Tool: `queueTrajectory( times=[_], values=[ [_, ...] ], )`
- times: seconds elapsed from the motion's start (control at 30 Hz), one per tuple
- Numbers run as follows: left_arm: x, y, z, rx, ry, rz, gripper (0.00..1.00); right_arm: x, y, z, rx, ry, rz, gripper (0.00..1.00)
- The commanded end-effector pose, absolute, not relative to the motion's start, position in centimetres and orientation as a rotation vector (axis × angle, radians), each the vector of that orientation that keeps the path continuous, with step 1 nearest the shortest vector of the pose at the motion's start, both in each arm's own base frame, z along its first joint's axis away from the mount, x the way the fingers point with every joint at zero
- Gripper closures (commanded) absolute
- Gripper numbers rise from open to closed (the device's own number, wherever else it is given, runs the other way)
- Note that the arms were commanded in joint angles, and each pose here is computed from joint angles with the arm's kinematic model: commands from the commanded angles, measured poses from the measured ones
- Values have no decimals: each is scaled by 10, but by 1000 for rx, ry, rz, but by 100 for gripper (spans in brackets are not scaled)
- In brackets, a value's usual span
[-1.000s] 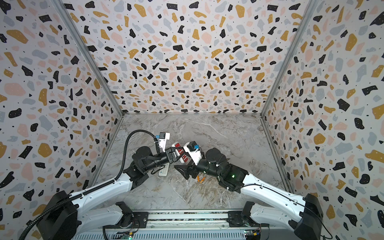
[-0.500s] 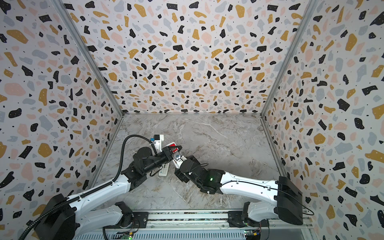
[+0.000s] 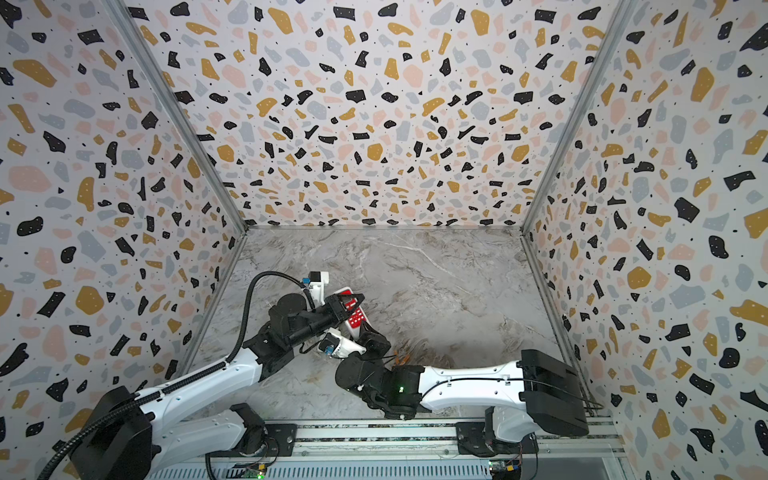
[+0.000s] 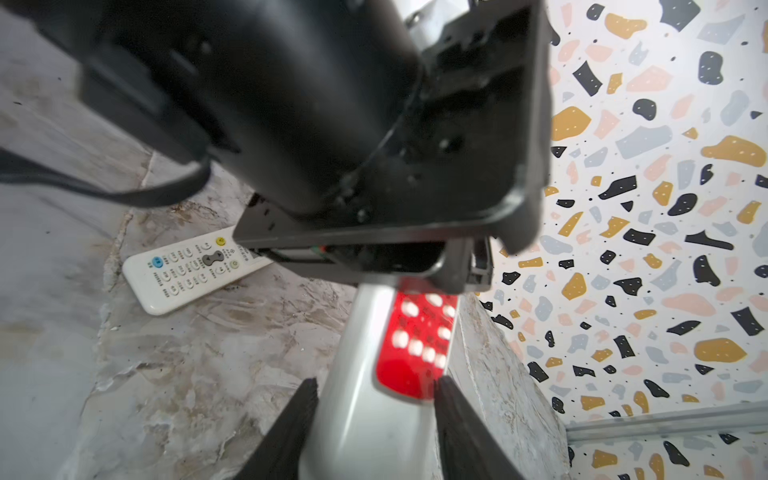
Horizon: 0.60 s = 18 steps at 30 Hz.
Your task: Load the batteries into the remote control
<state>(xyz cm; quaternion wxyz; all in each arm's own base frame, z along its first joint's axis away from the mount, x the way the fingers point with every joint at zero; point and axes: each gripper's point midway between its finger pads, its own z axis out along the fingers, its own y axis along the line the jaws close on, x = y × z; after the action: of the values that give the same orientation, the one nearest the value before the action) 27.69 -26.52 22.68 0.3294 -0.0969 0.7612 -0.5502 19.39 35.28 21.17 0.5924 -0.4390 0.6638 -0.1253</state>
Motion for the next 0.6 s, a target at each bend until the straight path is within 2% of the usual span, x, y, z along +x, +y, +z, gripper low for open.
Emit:
queueTrajectory(
  times=[0.0,0.23,0.33,0.47,0.57],
  values=[
    [280,-270,258,-226,1908,-1511,100,204,345,228,-962,1475,-459,65],
    [279,-269,256,-233,1914,-1525,100,206,346,228,-965,1424,-536,91],
    [280,-269,256,-233,1914,-1528,100,207,346,228,-969,1415,-553,99],
    [280,-266,257,-247,1899,-1541,98,206,346,225,-976,1408,-545,100],
    [280,-261,259,-255,1883,-1543,83,205,347,223,-978,1410,-523,100]
  ],
)
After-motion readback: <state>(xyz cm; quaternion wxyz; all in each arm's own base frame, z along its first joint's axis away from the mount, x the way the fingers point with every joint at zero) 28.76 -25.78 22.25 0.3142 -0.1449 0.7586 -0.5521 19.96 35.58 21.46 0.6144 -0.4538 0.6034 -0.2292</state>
